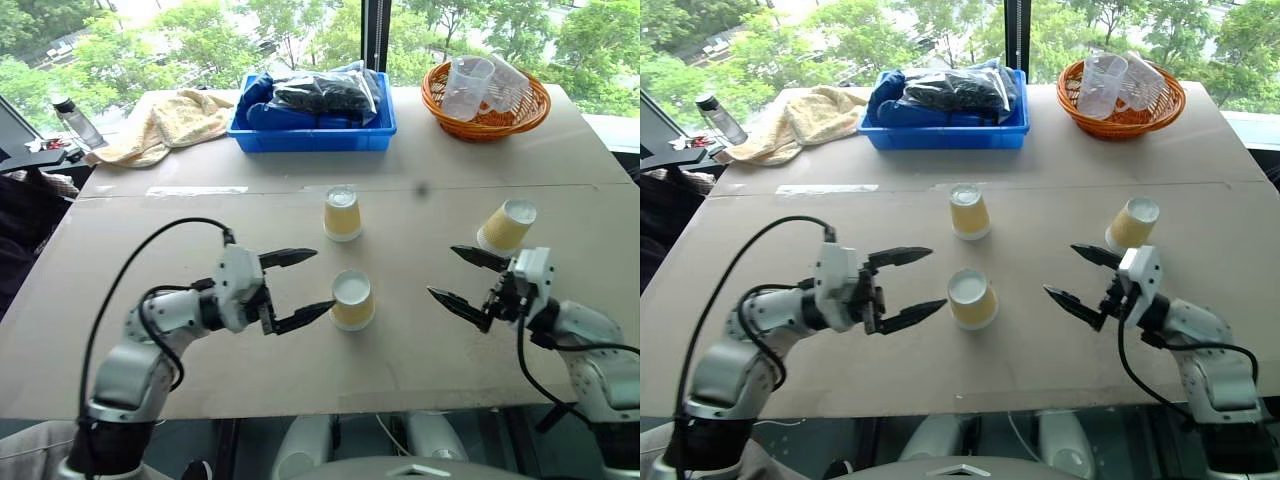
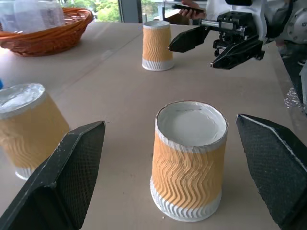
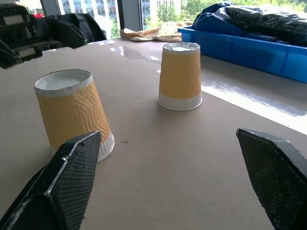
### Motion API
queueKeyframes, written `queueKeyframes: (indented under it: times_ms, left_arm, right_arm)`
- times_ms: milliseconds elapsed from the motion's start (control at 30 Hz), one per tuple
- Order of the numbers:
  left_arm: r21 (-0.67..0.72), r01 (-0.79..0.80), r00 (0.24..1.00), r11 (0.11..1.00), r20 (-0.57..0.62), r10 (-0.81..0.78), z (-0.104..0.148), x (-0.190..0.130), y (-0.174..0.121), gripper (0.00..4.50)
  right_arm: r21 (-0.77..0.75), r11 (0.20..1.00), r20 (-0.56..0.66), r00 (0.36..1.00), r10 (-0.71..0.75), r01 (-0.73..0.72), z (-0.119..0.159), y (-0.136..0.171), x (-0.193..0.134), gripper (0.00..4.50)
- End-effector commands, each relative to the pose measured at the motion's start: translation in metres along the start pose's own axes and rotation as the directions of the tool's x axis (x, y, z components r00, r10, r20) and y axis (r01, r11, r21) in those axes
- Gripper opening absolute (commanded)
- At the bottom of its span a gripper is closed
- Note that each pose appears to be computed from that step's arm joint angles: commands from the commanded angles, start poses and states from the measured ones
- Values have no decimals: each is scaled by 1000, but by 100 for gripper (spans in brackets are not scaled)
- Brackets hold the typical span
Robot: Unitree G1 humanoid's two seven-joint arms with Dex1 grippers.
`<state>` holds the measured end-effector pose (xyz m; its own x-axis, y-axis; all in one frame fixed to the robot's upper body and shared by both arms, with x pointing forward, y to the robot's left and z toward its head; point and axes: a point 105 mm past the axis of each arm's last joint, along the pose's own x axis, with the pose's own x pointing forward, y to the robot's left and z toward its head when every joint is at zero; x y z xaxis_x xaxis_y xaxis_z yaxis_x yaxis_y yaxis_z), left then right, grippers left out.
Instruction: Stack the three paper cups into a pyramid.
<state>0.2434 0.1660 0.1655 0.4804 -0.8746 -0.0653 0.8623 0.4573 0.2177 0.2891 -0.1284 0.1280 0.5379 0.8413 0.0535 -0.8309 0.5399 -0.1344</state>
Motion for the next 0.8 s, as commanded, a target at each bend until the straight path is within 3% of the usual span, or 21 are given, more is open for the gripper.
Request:
queueKeyframes:
  times_ms: [33, 167, 433, 800]
  left_arm:
    - [-5, -130, 991, 992, -25, 130, 14, -34, 18, 446]
    - [-59, -263, 963, 963, -67, 259, 19, -68, 32, 446]
    - [-96, -325, 945, 941, -84, 317, 33, -94, 27, 446]
    - [-118, -315, 948, 942, -78, 307, 43, -97, 19, 446]
  right_arm:
    - [-42, 999, -11, 999, 33, -33, 2, -7, 33, 450]
    - [-55, 996, -29, 997, 75, -76, 8, -14, 83, 450]
    - [-39, 998, 36, 998, 57, -55, 35, -24, 152, 450]
    - [-7, 996, 23, 996, 86, -86, 37, -16, 191, 450]
